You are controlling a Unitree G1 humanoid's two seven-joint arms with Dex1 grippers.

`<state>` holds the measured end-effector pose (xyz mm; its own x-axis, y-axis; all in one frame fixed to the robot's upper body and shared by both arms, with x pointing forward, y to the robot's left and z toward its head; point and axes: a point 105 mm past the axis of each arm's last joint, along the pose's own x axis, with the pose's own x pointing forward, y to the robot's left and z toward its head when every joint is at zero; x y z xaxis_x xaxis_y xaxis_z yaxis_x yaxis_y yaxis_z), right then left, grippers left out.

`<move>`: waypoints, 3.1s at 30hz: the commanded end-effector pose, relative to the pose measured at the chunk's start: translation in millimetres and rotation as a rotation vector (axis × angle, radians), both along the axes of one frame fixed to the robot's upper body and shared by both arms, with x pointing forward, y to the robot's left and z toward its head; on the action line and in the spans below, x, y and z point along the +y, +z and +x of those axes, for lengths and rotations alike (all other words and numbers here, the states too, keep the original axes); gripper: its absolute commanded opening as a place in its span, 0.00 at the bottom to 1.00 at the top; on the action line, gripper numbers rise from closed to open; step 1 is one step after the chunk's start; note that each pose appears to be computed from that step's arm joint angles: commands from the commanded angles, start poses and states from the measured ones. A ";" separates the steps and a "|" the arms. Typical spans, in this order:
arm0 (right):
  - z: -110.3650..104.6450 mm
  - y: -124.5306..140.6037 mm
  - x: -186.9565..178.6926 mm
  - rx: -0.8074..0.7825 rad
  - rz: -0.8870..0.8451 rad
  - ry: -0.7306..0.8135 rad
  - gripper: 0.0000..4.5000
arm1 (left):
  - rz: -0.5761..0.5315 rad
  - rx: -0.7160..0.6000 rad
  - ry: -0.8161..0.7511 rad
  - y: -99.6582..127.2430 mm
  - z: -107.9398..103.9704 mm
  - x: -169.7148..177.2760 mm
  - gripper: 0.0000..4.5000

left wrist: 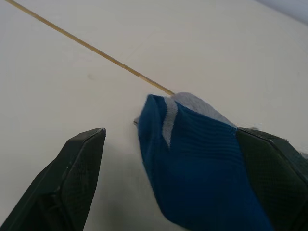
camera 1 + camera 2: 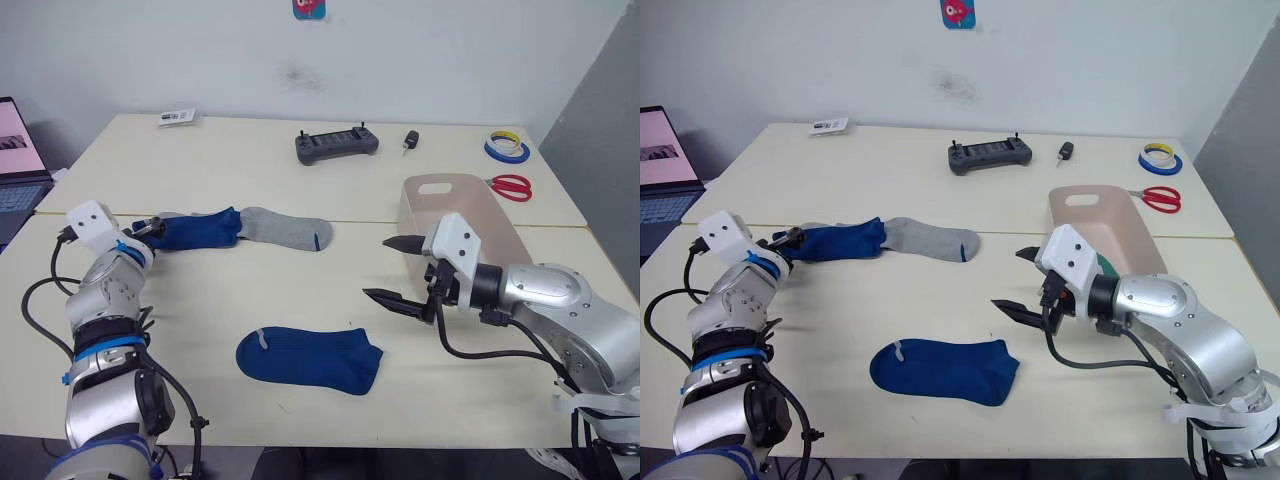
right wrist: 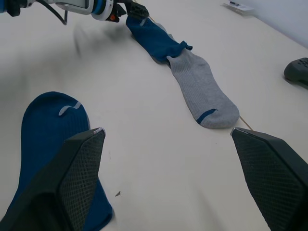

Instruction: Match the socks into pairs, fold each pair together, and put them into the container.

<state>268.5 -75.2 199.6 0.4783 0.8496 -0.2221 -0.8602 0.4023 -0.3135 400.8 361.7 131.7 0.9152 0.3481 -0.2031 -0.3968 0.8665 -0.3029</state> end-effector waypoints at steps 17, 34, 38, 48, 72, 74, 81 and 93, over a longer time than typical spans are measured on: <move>0.1 6.3 -1.8 -0.040 0.003 -0.013 1.00 | 0.083 -0.070 0.050 19.8 3.5 7.3 0.01; 4.4 7.9 -19.2 -0.046 -0.006 -0.066 1.00 | 0.219 -0.331 -0.435 97.1 -3.0 -136.5 0.01; 4.2 11.2 -25.9 -0.047 -0.009 -0.074 1.00 | 0.124 -0.351 -0.667 103.7 -20.0 -196.0 0.01; 3.5 15.1 -35.0 -0.050 -0.013 -0.093 1.00 | -0.264 -0.444 -0.874 134.9 -51.7 -243.8 0.01; 12.8 -12.7 24.8 0.050 0.074 -0.076 1.00 | -0.408 -0.197 -0.359 -1.8 -85.3 -115.5 0.01; 22.2 -18.4 35.8 0.074 0.096 -0.108 1.00 | -0.398 -0.177 -0.375 -8.3 -89.6 -115.3 0.01; 55.7 -51.9 70.3 0.164 0.112 -0.224 1.00 | -0.372 -0.154 -0.375 -18.5 -91.8 -109.8 0.01; 83.2 -82.4 113.9 0.320 0.205 -0.261 1.00 | -0.360 -0.150 -0.355 -24.2 -90.3 -105.5 0.01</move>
